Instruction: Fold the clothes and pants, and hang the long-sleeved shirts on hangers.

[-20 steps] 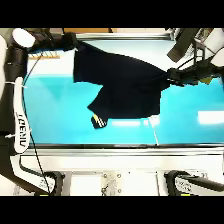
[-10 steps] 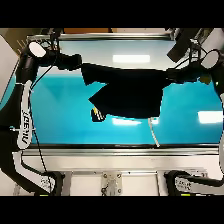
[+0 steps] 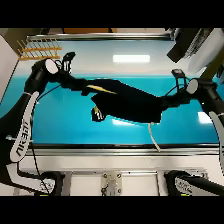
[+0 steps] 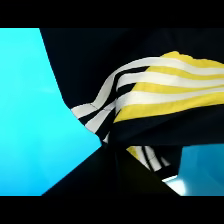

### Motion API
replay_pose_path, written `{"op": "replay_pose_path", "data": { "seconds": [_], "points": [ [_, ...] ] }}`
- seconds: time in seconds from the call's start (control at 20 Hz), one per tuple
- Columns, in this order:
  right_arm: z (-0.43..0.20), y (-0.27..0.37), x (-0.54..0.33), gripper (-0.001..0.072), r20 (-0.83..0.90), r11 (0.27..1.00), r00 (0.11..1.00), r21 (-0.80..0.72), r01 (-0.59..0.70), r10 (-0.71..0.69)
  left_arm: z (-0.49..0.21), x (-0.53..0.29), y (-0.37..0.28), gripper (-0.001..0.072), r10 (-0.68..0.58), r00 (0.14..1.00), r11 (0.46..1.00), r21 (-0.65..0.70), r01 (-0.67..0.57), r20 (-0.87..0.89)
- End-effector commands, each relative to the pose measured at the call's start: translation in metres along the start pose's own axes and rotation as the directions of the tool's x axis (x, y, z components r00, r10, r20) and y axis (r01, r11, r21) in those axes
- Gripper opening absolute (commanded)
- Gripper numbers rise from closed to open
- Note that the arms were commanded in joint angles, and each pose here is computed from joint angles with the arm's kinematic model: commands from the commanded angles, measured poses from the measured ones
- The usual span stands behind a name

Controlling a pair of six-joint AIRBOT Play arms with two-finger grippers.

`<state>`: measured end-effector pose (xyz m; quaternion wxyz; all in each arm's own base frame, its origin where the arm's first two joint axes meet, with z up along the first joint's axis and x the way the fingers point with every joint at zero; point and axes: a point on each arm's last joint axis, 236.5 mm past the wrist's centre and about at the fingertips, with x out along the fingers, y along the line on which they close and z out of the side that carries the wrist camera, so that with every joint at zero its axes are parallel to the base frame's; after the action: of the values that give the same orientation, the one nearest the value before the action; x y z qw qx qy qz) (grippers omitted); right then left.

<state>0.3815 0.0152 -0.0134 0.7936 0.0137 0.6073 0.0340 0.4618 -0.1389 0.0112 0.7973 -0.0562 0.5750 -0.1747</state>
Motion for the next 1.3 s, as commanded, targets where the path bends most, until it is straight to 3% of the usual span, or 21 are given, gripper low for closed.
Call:
{"op": "replay_pose_path", "data": {
  "seconds": [0.0,0.4,0.45,0.5,0.55,0.6,0.75,0.9,1.05,1.1,1.15,1.2,1.25],
  "points": [
    [-0.052,0.008,0.028,0.0007,-0.111,0.999,0.994,-0.04,-0.004,0.0,-0.056,0.017,0.016,0.0009,0.029,0.998,0.999,-0.03,-0.031,-0.062],
    [-0.081,0.039,0.037,0.002,-0.18,0.995,0.982,-0.081,-0.065,0.05,-0.114,0.043,0.022,0.0021,0.014,0.991,0.996,-0.082,-0.026,-0.135],
    [-0.08,0.042,0.032,0.0026,-0.171,0.994,0.983,-0.083,-0.075,0.06,-0.11,0.04,0.016,0.0261,-0.005,0.992,0.996,-0.084,-0.006,-0.125],
    [-0.077,0.044,0.025,0.0178,-0.151,0.992,0.986,-0.094,-0.081,0.066,-0.102,0.034,0.013,0.0515,-0.011,0.995,0.997,-0.081,0.003,-0.101],
    [-0.074,0.044,0.015,0.0421,-0.128,0.991,0.99,-0.107,-0.081,0.067,-0.091,0.024,0.008,0.0552,-0.018,0.998,0.997,-0.075,0.013,-0.068],
    [-0.072,0.043,0.003,0.0583,-0.101,0.991,0.992,-0.105,-0.08,0.07,-0.078,0.01,0.002,0.0553,-0.027,0.999,0.998,-0.065,0.025,-0.027],
    [-0.072,0.03,-0.036,0.0597,-0.03,0.995,0.997,-0.071,-0.066,0.064,-0.055,-0.032,-0.014,0.0553,-0.038,0.998,0.999,-0.027,0.039,0.058],
    [-0.069,-0.006,-0.056,0.0597,0.048,0.995,0.997,0.079,-0.061,0.058,-0.057,-0.051,-0.031,0.0552,-0.051,0.994,0.999,-0.013,0.053,0.097],
    [-0.075,-0.033,-0.042,0.0599,0.09,0.933,0.98,0.3,-0.197,0.178,-0.079,-0.047,-0.055,0.0537,-0.076,0.994,0.997,0.007,0.075,0.073],
    [-0.078,-0.039,-0.033,0.0601,0.113,0.887,0.963,0.375,-0.271,0.246,-0.087,-0.043,-0.064,0.0256,-0.084,0.994,0.996,0.022,0.083,0.066],
    [-0.079,-0.043,-0.023,0.0603,0.145,0.83,0.94,0.441,-0.341,0.309,-0.094,-0.037,-0.073,0.0018,-0.093,0.994,0.995,0.046,0.09,0.061],
    [-0.078,-0.049,-0.013,0.0614,0.19,0.758,0.911,0.507,-0.41,0.366,-0.1,-0.032,-0.083,0.0009,-0.104,0.993,0.993,0.069,0.1,0.054],
    [-0.078,-0.054,-0.002,0.0717,0.227,0.691,0.885,0.556,-0.461,0.408,-0.107,-0.027,-0.095,0.0009,-0.115,0.993,0.989,0.097,0.11,0.04]
  ]
}}
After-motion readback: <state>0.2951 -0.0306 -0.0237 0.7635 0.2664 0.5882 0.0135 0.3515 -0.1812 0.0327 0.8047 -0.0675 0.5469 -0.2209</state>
